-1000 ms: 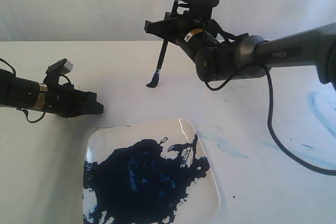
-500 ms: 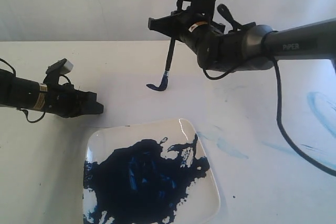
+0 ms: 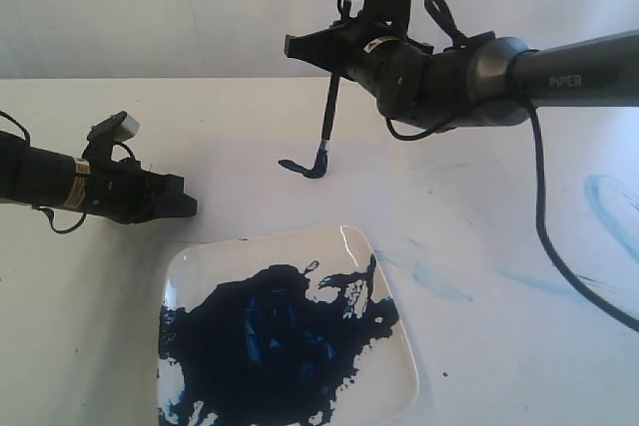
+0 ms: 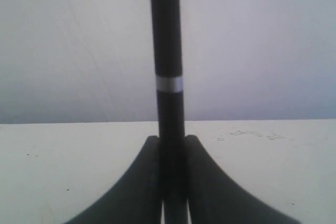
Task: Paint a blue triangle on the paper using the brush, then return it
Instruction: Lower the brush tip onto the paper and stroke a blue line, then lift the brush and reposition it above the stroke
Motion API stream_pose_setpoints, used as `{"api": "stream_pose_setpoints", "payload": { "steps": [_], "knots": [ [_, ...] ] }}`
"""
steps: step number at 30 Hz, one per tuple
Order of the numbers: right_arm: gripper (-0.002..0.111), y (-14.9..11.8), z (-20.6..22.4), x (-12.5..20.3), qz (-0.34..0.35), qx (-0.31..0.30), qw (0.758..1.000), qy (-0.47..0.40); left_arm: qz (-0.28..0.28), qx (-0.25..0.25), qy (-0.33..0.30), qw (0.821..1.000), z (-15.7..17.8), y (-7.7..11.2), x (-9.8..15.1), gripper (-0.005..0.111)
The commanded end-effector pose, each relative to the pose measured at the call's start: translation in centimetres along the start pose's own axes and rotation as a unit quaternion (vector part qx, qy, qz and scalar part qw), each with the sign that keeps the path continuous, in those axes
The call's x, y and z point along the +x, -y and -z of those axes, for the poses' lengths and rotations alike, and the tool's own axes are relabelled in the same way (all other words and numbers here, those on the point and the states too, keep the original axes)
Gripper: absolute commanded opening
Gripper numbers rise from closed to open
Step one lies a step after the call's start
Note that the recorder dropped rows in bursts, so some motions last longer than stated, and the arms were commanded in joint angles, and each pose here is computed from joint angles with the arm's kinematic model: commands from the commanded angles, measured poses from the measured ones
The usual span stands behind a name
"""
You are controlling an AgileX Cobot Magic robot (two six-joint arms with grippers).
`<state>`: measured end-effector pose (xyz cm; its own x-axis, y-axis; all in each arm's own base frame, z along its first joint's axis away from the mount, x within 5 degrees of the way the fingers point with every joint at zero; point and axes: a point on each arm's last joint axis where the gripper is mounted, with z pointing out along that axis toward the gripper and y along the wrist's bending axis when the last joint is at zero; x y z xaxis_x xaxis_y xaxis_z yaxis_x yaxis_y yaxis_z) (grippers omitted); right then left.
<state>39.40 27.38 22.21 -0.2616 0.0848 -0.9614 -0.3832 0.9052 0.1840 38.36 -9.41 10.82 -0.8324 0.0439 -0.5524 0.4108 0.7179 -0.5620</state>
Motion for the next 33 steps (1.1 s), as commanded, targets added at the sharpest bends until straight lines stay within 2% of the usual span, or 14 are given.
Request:
{"api": "stream_pose_setpoints", "payload": {
  "steps": [1, 19, 22, 33],
  "knots": [
    [0.000, 0.2, 0.4, -1.0, 0.019, -0.001, 1.000, 0.003, -0.005, -0.021, -0.017, 1.000, -0.6, -0.8, 0.7, 0.000],
    [0.000, -0.2, 1.2, -1.8, 0.034, -0.014, 0.999, -0.015, -0.005, -0.021, -0.017, 1.000, -0.6, -0.8, 0.7, 0.000],
    [0.000, -0.3, 1.4, -2.1, 0.058, -0.018, 0.998, -0.016, -0.005, -0.021, -0.017, 1.000, -0.6, -0.7, 0.7, 0.000],
    [0.000, -0.5, 2.5, -4.5, 0.063, -0.018, 0.998, 0.025, -0.005, -0.020, -0.017, 1.000, -0.6, -0.7, 0.7, 0.000]
  ]
}}
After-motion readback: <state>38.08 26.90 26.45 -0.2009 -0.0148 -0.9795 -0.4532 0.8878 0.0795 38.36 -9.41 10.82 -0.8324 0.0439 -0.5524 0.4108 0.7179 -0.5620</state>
